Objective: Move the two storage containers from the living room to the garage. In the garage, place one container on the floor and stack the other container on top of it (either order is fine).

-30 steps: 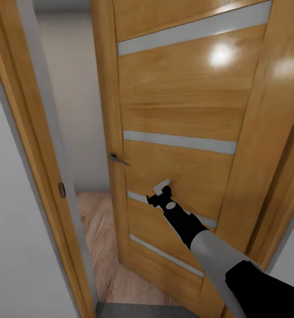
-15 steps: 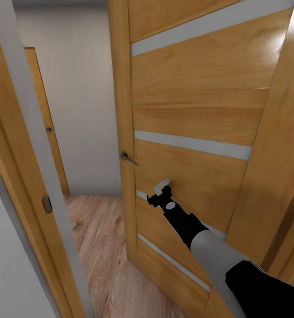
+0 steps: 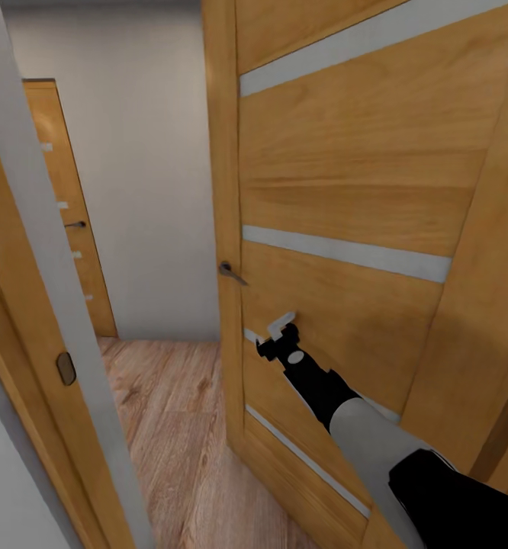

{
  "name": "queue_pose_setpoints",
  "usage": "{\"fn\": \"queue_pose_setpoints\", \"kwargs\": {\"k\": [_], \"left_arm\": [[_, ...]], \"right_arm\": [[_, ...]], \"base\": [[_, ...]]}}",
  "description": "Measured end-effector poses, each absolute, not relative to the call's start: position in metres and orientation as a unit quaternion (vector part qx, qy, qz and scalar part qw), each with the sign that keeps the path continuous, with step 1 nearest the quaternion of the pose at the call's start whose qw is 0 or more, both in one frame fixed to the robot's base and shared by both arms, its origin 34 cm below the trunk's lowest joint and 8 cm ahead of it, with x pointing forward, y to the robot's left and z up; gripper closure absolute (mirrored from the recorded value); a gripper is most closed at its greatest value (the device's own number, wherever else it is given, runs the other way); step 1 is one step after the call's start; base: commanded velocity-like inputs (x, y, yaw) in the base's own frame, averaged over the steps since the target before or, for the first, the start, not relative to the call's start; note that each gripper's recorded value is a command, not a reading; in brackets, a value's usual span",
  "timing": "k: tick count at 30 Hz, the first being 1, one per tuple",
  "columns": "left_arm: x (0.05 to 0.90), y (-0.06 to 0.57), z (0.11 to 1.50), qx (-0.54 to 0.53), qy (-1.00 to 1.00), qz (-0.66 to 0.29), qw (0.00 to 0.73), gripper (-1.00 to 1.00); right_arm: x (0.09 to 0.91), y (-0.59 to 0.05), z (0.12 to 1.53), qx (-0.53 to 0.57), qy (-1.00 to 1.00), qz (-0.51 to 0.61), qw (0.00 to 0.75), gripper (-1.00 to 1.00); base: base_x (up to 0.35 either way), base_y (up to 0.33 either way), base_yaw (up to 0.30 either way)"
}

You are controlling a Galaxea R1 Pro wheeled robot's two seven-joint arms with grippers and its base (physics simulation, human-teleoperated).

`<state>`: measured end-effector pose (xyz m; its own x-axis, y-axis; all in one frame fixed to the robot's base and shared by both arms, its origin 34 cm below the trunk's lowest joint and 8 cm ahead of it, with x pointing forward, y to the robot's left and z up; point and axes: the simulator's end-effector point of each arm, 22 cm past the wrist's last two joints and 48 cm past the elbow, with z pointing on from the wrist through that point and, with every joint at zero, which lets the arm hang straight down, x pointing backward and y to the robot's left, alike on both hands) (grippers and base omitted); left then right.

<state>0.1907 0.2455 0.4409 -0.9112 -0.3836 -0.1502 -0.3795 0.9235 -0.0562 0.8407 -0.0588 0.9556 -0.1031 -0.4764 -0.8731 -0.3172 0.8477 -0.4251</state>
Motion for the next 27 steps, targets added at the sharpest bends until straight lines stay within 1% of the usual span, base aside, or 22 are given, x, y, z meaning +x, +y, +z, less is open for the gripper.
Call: {"fn": "queue_pose_setpoints", "kwargs": {"k": [20,27], "left_arm": [[0.191,0.246,0.441,-0.196,0.977,-0.013,0.079,-1.0],[0.191,0.246,0.441,-0.196,0.977,-0.012,0.079,-1.0]], "right_arm": [[0.844,-0.074,0.951,-0.263,0.745,-0.071,0.609,-1.0],[0.846,-0.078,0.96,-0.265,0.735,-0.08,0.619,-1.0]], "base": [[0.001,0.0,0.0],[0.0,0.0,0.0]]}}
